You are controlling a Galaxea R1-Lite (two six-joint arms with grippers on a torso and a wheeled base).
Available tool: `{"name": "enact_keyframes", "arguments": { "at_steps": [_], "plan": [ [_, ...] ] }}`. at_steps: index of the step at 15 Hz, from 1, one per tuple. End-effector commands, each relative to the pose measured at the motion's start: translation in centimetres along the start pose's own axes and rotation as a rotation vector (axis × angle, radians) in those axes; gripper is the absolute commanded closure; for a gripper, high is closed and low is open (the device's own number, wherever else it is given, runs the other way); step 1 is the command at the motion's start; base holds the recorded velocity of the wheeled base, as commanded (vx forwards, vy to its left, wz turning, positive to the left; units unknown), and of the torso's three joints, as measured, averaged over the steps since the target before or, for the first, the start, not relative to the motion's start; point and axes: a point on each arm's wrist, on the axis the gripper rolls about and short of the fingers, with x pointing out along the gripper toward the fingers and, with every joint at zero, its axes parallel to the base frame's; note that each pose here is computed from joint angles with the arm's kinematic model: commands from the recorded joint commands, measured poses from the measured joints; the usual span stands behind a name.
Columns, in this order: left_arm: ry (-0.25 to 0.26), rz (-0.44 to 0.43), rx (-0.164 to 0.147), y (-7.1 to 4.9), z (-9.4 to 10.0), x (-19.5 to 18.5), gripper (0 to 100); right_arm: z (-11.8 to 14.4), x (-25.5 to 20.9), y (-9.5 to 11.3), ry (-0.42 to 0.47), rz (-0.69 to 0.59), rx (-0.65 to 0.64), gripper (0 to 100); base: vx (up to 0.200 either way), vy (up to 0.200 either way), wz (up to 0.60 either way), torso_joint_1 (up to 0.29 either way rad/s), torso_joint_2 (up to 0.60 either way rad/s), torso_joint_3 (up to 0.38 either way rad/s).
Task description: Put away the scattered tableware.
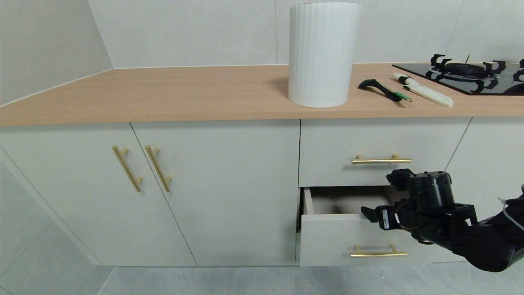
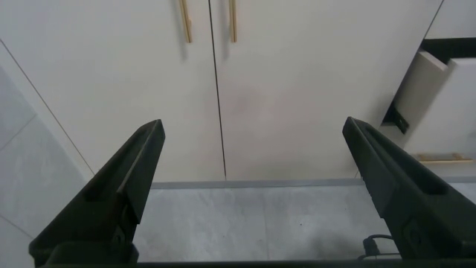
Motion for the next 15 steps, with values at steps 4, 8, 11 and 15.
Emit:
{"name": "enact_keyframes", "arguments": {
  "at_steps": [4, 8, 11, 15],
  "plan": [
    [0.001, 0.001, 0.000, 0.0, 0.0, 0.0, 0, 1.9, -4.6, -0.3, 0.067, 0.054, -0.015, 0, 0.000, 0.000, 0.00, 0.000, 0.00, 0.000],
    [0.001, -0.001, 0.000, 0.0, 0.0, 0.0, 0, 2.4, -8.2, 0.3, 0.264, 0.146, -0.062, 0, 0.000, 0.000, 0.00, 0.000, 0.00, 0.000],
    [0.001, -0.001, 0.000, 0.0, 0.0, 0.0, 0, 1.9, -8.8, 0.6, 0.343, 0.149, -0.090, 0, 0.000, 0.000, 0.00, 0.000, 0.00, 0.000],
    [0.001, 0.001, 0.000, 0.0, 0.0, 0.0, 0, 1.2, -9.1, 0.8, 0.438, 0.146, -0.144, 0, 0.000, 0.000, 0.00, 0.000, 0.00, 0.000]
  ]
}}
